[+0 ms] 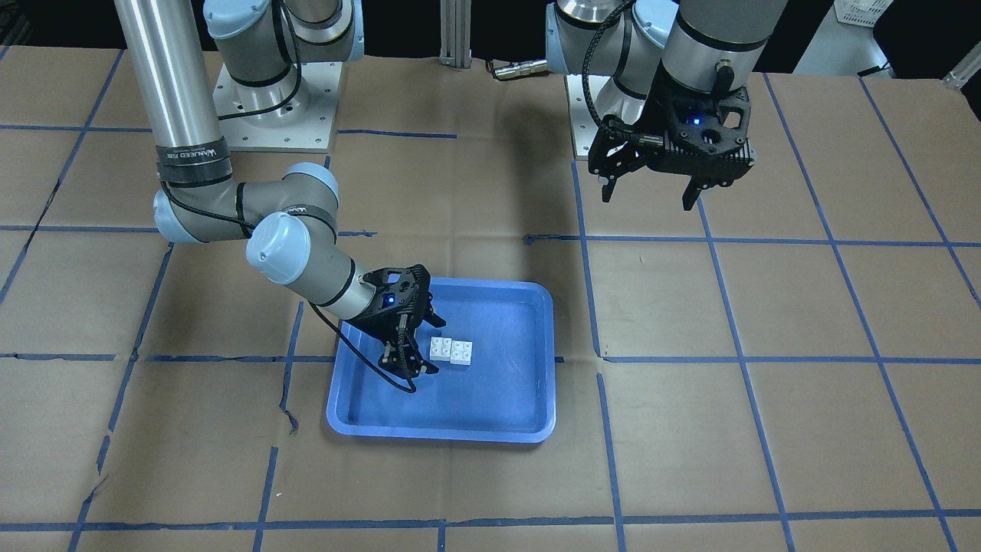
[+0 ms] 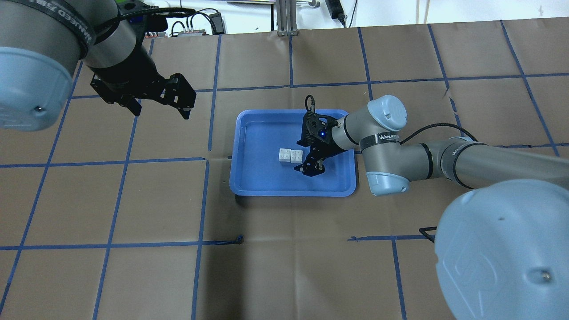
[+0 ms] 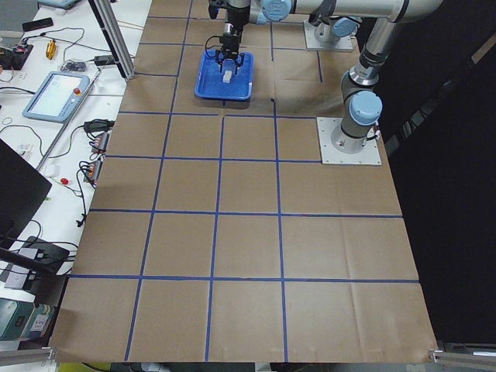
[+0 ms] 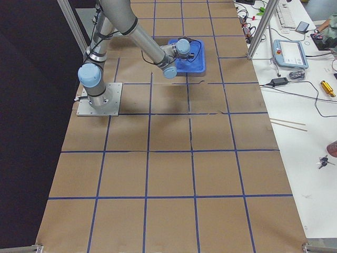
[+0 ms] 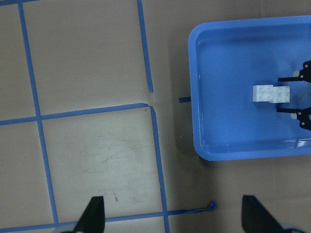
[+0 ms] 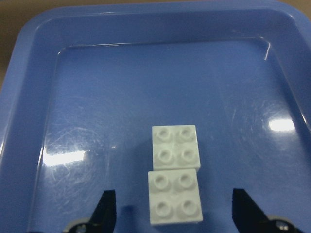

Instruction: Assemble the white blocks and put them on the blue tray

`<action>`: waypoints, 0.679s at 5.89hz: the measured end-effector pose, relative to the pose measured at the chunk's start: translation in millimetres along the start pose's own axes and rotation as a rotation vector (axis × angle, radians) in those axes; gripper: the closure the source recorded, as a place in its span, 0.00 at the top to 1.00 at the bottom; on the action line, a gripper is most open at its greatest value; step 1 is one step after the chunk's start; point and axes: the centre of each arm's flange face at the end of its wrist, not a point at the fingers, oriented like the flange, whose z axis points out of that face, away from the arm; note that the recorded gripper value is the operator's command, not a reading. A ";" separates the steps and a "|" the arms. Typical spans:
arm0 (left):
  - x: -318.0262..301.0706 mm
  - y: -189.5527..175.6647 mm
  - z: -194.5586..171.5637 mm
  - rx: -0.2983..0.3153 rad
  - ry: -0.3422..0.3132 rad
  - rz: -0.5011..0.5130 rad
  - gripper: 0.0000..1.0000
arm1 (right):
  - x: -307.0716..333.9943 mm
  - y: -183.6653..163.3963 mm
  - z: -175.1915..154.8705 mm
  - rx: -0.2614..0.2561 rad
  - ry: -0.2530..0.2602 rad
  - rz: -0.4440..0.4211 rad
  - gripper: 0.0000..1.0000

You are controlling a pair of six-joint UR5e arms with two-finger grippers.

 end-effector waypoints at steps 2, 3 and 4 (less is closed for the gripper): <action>0.0 0.1 0.4 -0.001 0.000 0.000 0.99 | 5.7 -5.3 -6.9 -0.007 0.017 0.014 1.00; 0.0 0.1 0.4 -0.001 0.000 0.000 0.99 | 12.2 -10.3 -13.7 -0.018 0.020 0.052 1.00; -0.1 0.1 0.3 -0.001 -0.001 0.000 0.99 | 21.3 -18.4 -26.0 -0.055 0.006 0.097 1.00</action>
